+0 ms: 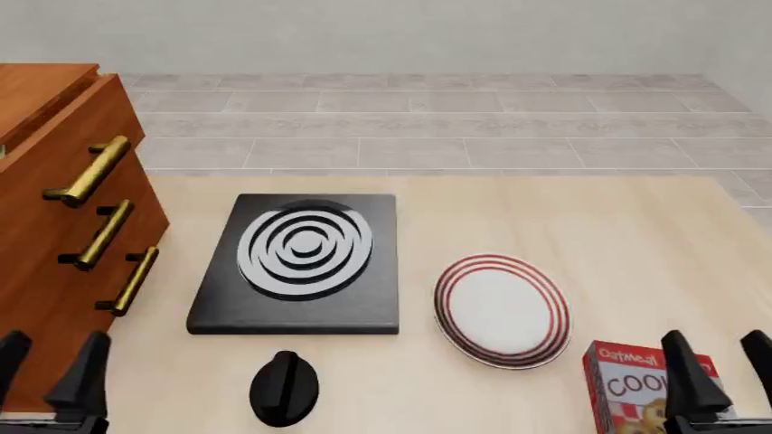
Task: Pick the akita bowl in the top layer of the wooden cabinet and place it on the plate.
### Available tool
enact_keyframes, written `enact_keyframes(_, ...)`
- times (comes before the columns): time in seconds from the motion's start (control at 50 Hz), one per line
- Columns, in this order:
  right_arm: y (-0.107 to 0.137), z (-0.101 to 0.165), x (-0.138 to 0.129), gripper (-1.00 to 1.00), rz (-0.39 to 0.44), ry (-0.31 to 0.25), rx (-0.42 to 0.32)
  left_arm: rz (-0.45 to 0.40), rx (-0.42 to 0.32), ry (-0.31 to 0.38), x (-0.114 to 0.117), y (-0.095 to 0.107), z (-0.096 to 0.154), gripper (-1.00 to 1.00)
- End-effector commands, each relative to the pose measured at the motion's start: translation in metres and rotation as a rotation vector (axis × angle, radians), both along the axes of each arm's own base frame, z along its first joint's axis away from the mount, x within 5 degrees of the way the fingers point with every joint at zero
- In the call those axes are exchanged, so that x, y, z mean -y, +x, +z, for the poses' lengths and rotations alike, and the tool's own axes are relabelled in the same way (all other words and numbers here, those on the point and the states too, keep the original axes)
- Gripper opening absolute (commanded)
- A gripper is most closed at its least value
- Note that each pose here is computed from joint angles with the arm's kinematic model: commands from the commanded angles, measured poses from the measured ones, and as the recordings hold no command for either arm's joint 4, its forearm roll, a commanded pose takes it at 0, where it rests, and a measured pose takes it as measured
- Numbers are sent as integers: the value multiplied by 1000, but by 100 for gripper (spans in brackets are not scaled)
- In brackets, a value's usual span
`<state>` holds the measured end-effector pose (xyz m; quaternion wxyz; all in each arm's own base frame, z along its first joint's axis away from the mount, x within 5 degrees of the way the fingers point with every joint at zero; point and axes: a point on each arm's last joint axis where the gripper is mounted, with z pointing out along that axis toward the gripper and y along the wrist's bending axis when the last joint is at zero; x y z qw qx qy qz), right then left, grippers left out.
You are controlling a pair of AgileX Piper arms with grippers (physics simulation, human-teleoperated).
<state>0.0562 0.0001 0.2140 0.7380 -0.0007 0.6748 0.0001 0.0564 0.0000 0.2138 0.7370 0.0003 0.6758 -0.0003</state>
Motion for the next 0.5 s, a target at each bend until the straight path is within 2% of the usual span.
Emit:
enact_keyframes(0.02, 0, 0, 0, 100, -1, 3, -3, -3, -1, 1, 0, 1, 2, 100)
enact_keyframes(0.2, 0, 0, 0, 100, 4, 3, -6, -4, -3, -2, 0, 3, 10, 100)
enact_keyframes(0.5, 0, 2, 0, 100, 4, 2, -7, -23, 16, -19, 1, 3, 44, 100)
